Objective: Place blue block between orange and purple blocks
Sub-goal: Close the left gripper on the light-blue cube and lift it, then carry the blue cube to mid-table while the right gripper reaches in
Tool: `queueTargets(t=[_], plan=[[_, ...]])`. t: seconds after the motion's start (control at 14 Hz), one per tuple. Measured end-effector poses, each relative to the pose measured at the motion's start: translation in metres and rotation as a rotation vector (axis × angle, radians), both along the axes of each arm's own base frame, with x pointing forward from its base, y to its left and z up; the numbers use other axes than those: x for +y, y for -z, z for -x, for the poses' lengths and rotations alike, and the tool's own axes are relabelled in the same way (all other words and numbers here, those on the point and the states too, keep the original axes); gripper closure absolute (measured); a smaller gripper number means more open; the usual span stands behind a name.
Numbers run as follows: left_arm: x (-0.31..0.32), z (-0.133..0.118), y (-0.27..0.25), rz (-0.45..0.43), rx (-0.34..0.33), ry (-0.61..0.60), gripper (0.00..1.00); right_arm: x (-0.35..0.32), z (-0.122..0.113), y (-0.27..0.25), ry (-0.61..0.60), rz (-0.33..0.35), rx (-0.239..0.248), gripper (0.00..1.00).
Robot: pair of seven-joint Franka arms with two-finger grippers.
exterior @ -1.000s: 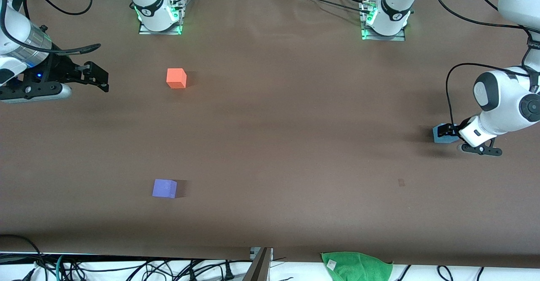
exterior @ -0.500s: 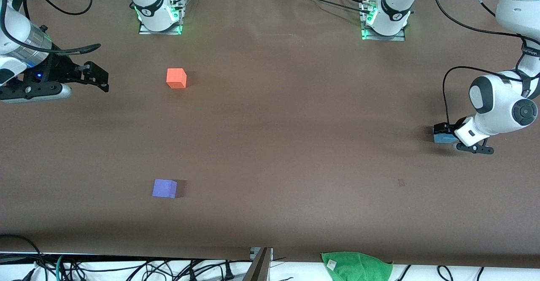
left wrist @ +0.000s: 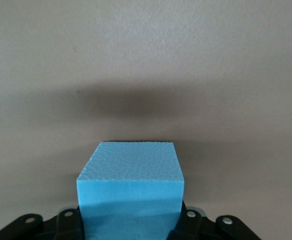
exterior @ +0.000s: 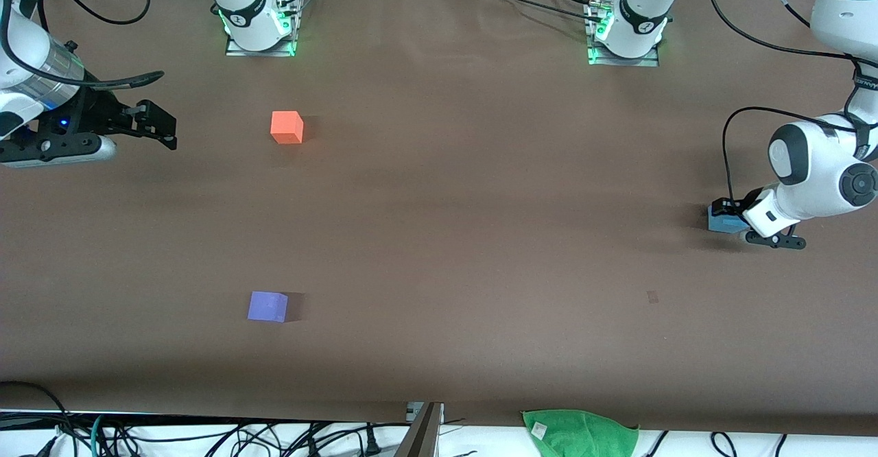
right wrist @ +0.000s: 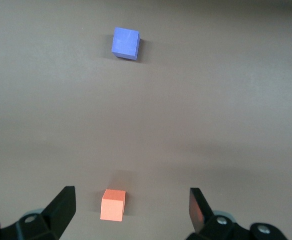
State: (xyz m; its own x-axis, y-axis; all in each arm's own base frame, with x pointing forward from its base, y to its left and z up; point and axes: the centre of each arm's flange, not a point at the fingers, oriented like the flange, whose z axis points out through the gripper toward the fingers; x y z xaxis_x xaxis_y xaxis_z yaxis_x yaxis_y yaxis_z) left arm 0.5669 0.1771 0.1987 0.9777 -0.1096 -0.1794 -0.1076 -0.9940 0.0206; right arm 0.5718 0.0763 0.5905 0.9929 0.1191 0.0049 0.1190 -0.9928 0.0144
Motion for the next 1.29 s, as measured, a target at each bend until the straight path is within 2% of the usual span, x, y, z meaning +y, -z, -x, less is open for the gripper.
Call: queueTargets(t=[0.14, 0.36, 0.5, 0.64, 0.86, 1.07, 1.29], plan=[[-0.009, -0.015, -0.033, 0.011, 0.033, 0.016, 0.41, 0.000, 0.000, 0.000, 0.000, 0.000, 0.000, 0.00], [-0.056, -0.044, -0.117, 0.048, 0.111, 0.089, 0.42, 0.000, 0.000, 0.000, 0.000, 0.000, 0.000, 0.00], [-0.109, -0.061, -0.160, 0.071, 0.102, 0.175, 0.42, 0.000, 0.000, 0.000, 0.001, 0.000, -0.001, 0.00], [-0.179, -0.069, -0.172, 0.080, 0.086, 0.224, 0.42, -0.001, 0.000, 0.000, 0.002, 0.000, -0.001, 0.00], [-0.313, -0.060, -0.176, 0.135, 0.090, 0.243, 0.42, -0.002, 0.000, 0.000, 0.005, 0.000, -0.001, 0.00], [-0.445, -0.033, -0.166, 0.094, 0.106, 0.161, 0.42, -0.005, -0.001, 0.001, 0.009, 0.000, 0.001, 0.00], [-0.568, -0.003, -0.134, 0.103, 0.056, 0.089, 0.42, -0.004, -0.003, 0.006, 0.008, 0.002, 0.010, 0.00]])
